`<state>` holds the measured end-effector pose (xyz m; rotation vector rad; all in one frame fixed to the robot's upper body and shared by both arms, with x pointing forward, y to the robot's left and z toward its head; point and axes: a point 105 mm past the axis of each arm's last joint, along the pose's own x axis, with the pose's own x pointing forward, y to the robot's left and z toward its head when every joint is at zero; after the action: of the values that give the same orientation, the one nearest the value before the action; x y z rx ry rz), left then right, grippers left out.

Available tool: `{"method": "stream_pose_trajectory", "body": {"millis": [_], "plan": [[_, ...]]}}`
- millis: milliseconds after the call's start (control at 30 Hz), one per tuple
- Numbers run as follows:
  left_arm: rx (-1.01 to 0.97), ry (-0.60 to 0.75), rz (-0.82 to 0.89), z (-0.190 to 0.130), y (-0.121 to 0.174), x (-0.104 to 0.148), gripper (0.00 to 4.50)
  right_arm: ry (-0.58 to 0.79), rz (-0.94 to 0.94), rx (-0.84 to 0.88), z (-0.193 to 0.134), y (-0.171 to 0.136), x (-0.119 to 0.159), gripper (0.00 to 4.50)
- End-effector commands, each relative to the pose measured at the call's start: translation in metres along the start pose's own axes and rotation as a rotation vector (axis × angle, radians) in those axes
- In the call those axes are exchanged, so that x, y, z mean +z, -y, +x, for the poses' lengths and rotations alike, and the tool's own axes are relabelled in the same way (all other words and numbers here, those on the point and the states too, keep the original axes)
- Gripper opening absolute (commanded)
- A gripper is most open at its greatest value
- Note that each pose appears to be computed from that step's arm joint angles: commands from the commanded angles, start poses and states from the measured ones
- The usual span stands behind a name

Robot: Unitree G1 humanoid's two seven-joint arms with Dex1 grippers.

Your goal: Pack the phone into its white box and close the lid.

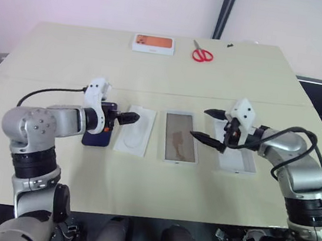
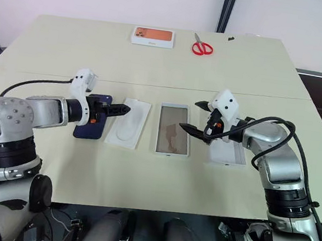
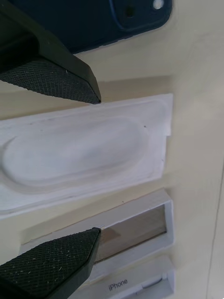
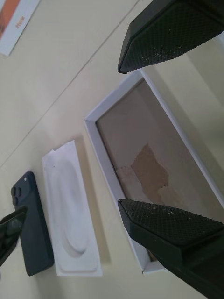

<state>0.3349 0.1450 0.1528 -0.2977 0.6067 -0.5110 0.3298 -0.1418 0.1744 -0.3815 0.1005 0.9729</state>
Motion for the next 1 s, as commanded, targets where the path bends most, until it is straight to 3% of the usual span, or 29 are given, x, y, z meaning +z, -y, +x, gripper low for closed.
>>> {"method": "stream_pose_trajectory", "body": {"millis": [33, 233, 533, 667, 867, 1000], "plan": [[0.064, -0.047, 0.024, 0.003, -0.005, -0.006, 4.46, 0.040, -0.044, 0.021, -0.005, -0.005, 0.015, 4.50], [0.043, -0.074, 0.001, 0.013, 0.001, -0.011, 4.46, 0.013, -0.047, 0.130, -0.010, -0.025, 0.012, 4.50], [0.018, -0.164, 0.006, 0.023, 0.007, -0.026, 4.46, 0.015, -0.051, 0.121, -0.008, -0.024, 0.012, 4.50], [0.026, -0.172, -0.005, 0.023, 0.005, -0.027, 3.22, 0.016, -0.051, 0.115, -0.007, -0.024, 0.011, 4.50], [0.041, -0.136, -0.027, 0.019, 0.001, -0.021, 0.19, 0.020, -0.051, 0.114, -0.006, -0.024, 0.012, 4.50], [0.062, -0.093, -0.042, 0.011, -0.006, -0.012, 0.08, 0.022, -0.052, 0.111, -0.006, -0.024, 0.012, 4.50]]}}
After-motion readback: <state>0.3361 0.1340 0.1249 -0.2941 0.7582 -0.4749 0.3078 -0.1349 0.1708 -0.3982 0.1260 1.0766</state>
